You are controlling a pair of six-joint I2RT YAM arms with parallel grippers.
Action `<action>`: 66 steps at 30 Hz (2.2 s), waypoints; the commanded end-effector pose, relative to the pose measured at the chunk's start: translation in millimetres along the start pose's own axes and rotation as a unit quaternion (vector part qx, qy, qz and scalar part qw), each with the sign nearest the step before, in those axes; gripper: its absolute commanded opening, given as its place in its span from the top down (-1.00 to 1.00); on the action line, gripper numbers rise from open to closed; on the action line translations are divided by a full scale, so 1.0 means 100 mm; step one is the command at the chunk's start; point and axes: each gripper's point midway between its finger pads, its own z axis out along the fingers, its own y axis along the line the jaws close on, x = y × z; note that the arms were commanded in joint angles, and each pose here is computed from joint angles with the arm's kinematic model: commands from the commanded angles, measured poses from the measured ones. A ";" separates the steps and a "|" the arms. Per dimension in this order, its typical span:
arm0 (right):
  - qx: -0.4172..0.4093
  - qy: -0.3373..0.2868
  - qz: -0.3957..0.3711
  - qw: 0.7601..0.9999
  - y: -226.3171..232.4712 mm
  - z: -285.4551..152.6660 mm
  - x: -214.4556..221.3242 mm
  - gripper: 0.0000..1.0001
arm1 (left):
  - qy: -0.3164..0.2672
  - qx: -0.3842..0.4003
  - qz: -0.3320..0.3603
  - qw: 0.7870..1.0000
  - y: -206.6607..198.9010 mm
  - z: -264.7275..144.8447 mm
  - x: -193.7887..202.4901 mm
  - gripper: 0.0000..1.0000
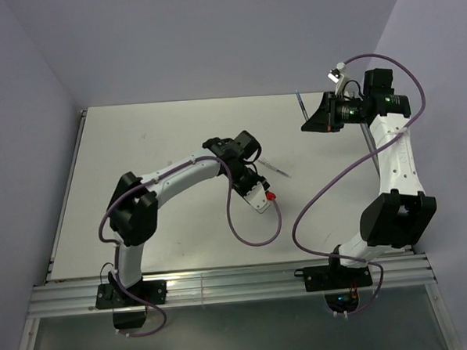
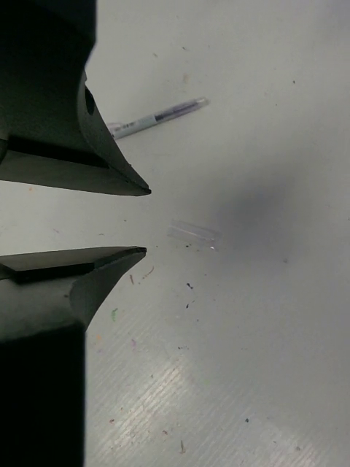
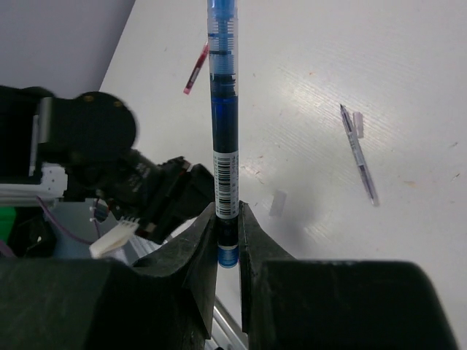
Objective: Insert the pens into the pen caps
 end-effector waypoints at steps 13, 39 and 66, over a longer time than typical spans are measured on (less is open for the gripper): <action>-0.025 -0.028 -0.022 0.999 0.29 -0.18 -0.02 1.00 | -0.039 0.082 0.005 0.996 -0.06 0.66 0.08 0.11; 0.005 -0.019 -0.029 0.999 0.15 -0.19 0.10 1.00 | 0.019 0.211 -0.002 0.977 -0.60 0.99 0.75 0.45; -0.039 0.038 -0.016 0.998 0.28 0.07 0.50 1.00 | 0.067 0.118 -0.147 0.980 -1.24 0.08 0.39 0.99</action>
